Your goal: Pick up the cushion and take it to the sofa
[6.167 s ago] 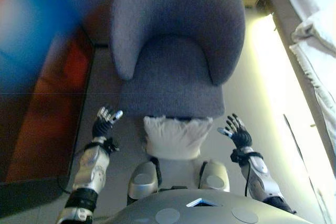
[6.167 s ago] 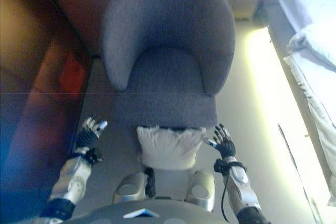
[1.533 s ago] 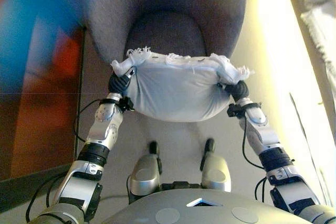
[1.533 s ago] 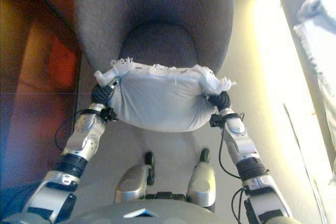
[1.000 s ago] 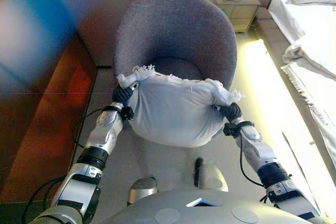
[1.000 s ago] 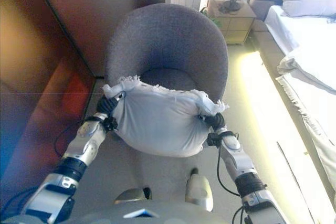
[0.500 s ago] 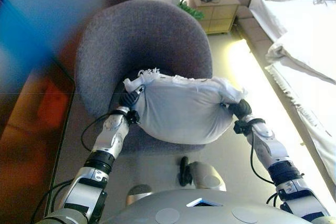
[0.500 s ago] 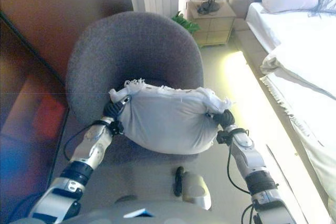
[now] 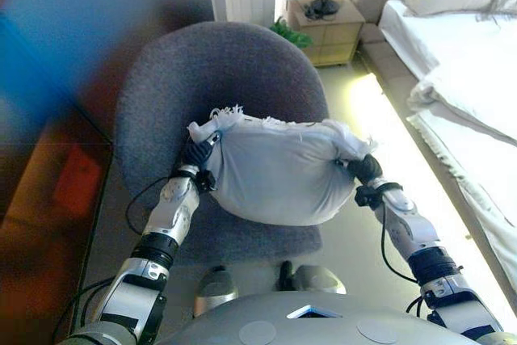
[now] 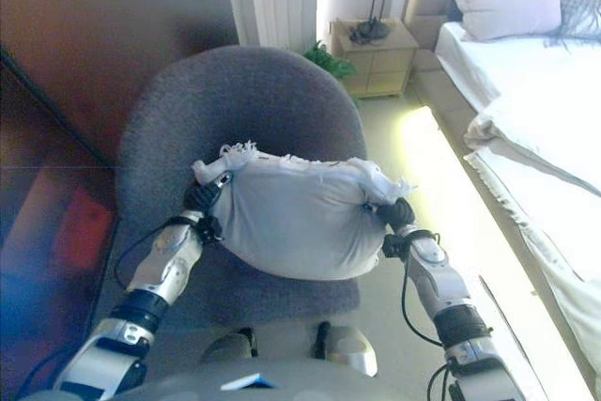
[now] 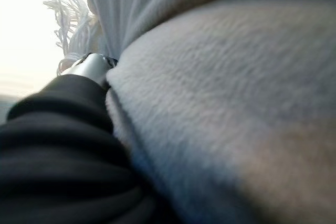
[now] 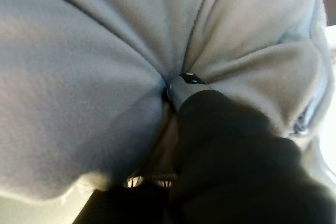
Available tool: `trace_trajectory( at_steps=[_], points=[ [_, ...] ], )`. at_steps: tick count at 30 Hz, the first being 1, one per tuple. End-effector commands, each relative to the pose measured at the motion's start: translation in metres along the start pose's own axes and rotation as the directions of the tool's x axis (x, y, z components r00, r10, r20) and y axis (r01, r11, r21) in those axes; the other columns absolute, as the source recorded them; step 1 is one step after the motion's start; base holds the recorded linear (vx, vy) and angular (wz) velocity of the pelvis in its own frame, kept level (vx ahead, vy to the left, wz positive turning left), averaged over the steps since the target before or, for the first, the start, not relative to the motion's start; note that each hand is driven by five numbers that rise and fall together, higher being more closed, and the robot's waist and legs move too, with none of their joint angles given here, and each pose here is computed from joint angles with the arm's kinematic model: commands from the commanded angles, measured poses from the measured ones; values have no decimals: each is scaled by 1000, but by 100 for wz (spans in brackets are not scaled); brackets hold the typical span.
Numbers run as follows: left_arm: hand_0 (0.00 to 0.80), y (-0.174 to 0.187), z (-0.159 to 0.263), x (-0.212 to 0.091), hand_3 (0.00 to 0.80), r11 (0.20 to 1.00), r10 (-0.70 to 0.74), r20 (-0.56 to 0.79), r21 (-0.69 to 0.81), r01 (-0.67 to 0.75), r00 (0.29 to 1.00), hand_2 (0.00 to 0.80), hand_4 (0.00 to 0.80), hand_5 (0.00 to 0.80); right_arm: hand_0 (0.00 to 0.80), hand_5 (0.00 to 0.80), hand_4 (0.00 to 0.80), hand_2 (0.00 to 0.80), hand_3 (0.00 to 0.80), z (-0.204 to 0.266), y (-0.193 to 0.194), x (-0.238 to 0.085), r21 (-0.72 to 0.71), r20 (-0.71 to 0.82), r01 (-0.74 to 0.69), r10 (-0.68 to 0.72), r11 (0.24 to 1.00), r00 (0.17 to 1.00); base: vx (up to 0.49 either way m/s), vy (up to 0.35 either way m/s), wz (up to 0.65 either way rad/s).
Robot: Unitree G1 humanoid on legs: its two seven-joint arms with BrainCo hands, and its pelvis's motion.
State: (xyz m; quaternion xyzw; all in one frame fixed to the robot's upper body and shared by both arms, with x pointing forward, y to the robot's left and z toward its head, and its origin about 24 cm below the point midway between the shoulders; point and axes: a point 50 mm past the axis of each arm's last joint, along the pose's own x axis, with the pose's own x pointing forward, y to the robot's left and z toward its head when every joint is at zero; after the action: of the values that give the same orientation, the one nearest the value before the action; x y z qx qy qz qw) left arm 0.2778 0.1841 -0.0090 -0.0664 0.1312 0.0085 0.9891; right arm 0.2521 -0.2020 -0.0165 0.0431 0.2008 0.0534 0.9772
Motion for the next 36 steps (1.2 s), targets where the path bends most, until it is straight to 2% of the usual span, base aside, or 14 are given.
trace_trajectory(
  at_steps=[1,13,17,19,22,26,32,36],
  points=[
    [800,3,44,8,800,1000,-2,197,5,1,980,800,800,800,800,800,800,800,800,36,38,14,-18,160,-142,143,990,977,143,154,-60],
    [800,9,58,23,800,996,17,182,86,-34,983,800,800,800,800,800,800,800,800,34,85,24,79,167,-220,204,972,964,147,88,-13],
    [800,12,91,40,800,993,54,257,91,-79,965,800,800,800,800,800,800,800,800,66,101,37,28,217,-238,227,971,949,-32,-39,-31],
    [800,5,121,53,800,986,59,328,127,-106,943,800,800,800,800,800,800,800,800,93,111,45,-25,263,-246,244,969,934,-200,-16,-4],
    [800,-9,181,65,800,988,57,450,101,-114,891,800,800,800,800,800,800,800,800,143,127,50,-103,354,-268,287,958,890,-295,-17,-9],
    [800,-25,235,63,800,996,51,588,30,-84,807,800,800,800,800,800,800,800,800,184,139,45,-170,459,-296,341,940,820,-219,-11,-14],
    [800,-40,252,60,800,999,34,646,-45,-7,762,800,800,800,800,800,800,800,800,214,144,40,-186,533,-297,351,936,770,12,-4,-8],
    [800,-50,263,61,800,998,-1,663,-49,44,748,800,800,800,800,800,800,800,800,225,146,47,-203,539,-281,347,938,768,7,-51,-4]
  ],
)
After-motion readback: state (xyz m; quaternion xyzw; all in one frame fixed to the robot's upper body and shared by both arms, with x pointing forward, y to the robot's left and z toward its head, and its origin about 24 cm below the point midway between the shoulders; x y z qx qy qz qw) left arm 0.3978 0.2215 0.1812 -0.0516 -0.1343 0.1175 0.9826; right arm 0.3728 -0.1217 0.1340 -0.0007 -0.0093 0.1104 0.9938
